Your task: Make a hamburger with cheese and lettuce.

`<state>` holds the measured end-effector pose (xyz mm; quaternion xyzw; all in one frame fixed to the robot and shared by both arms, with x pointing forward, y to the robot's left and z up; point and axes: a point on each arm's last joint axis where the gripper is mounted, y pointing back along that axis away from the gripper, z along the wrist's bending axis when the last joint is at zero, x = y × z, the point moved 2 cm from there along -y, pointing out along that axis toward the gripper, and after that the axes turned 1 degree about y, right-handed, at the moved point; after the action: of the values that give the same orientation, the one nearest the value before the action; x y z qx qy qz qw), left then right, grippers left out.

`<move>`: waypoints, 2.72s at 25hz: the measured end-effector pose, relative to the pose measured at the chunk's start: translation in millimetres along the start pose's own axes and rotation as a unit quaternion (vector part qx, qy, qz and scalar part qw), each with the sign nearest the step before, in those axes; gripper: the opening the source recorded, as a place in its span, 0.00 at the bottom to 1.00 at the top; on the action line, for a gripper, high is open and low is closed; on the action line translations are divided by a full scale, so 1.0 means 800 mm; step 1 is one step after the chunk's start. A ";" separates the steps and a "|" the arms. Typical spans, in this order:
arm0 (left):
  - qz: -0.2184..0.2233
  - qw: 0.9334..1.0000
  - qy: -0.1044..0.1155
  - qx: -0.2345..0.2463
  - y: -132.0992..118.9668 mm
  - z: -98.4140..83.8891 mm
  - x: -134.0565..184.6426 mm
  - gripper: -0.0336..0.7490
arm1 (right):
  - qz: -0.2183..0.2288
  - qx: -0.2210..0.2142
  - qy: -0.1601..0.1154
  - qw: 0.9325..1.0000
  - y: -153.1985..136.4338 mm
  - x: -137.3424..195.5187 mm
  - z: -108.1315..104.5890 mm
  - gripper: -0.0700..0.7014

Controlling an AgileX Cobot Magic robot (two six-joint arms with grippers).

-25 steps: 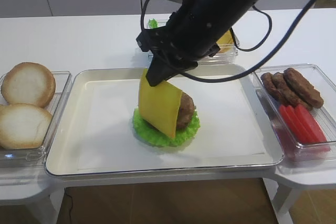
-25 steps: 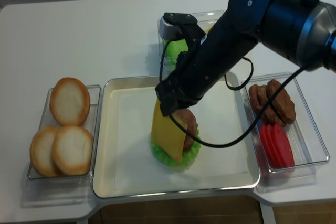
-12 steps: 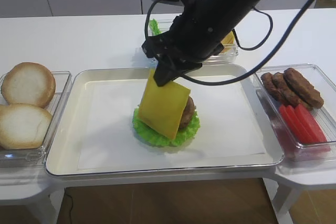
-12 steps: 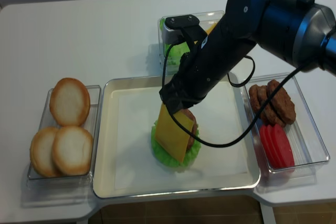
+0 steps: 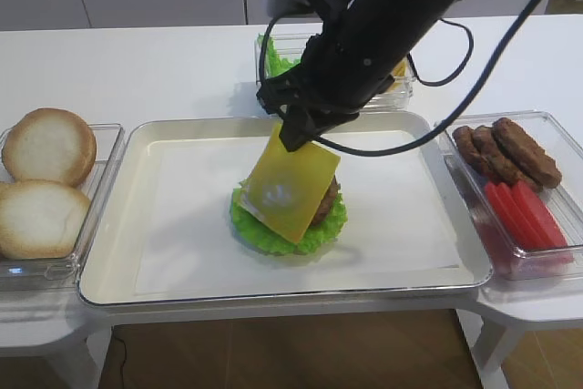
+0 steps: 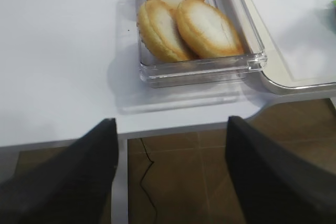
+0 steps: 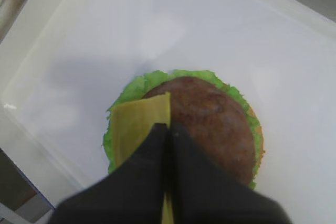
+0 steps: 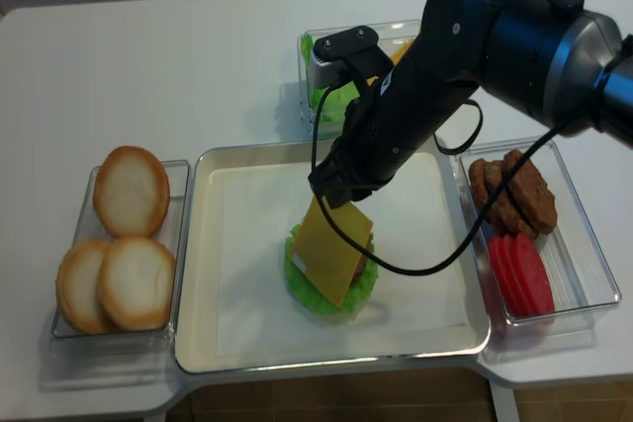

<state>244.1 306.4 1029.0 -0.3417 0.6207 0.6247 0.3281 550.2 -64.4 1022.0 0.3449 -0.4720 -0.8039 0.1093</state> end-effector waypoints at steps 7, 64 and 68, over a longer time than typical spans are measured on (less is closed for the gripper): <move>0.000 1.000 0.000 0.000 0.000 0.000 0.000 0.64 | 0.000 0.011 0.002 1.000 -0.010 -0.001 -0.007 0.09; 0.000 1.000 0.000 0.000 0.000 0.000 0.000 0.64 | 0.011 0.121 -0.070 0.990 0.040 0.011 -0.055 0.80; 0.000 1.000 0.000 0.000 0.000 0.000 0.000 0.64 | 0.024 0.141 -0.138 0.980 0.075 0.029 -0.099 0.79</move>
<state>244.1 306.4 1029.0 -0.3417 0.6207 0.6247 0.3281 576.1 -161.6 1036.3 0.2316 -0.5995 -0.7661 0.0127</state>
